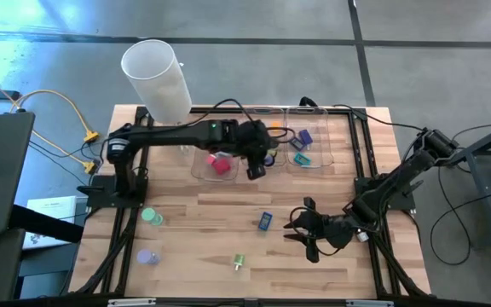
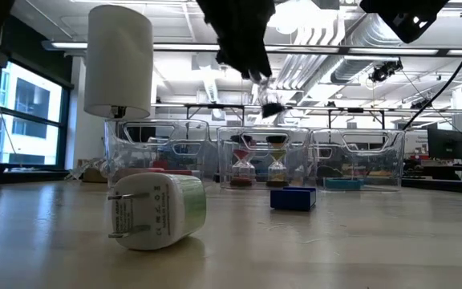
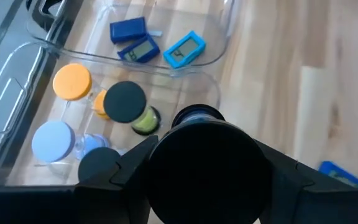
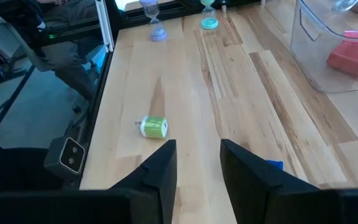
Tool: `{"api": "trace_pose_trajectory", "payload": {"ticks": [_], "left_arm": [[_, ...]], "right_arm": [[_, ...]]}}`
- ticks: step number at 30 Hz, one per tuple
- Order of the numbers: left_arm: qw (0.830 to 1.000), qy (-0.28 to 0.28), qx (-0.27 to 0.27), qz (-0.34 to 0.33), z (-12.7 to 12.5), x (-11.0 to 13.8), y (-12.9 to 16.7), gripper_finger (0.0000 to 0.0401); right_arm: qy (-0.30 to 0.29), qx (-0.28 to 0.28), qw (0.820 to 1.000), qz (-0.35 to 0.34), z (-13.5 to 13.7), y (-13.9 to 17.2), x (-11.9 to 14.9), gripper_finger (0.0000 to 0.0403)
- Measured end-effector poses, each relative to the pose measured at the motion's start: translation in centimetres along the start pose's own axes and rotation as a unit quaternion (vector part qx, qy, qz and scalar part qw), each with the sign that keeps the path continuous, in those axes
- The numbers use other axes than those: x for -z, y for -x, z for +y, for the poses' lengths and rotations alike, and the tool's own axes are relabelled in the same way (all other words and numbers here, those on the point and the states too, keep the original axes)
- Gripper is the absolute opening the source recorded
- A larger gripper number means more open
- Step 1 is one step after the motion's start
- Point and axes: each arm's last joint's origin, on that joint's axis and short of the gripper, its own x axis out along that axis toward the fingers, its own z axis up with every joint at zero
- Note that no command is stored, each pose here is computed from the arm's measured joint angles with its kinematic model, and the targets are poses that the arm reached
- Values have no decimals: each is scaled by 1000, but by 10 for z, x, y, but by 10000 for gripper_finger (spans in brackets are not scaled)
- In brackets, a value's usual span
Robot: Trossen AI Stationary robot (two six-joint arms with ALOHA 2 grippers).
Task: Pick & Place Office items
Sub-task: Put the blue hourglass into the middle transparent bin
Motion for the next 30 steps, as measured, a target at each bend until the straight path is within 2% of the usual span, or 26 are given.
{"api": "trace_pose_trajectory", "payload": {"ticks": [6, 16, 30], "left_arm": [[1000, 0, -11, 20, 10, 4, -23, 198], [999, 12, -31, 26, 24, 5, -34, 198], [996, 22, -19, 88, 29, 21, -67, 198]], "right_arm": [[3, 3, 1000, 5, -1, 0, 1, 111], [13, 12, 1000, 18, -3, 0, 4, 111], [16, 15, 1000, 22, -3, 0, 5, 111]]}}
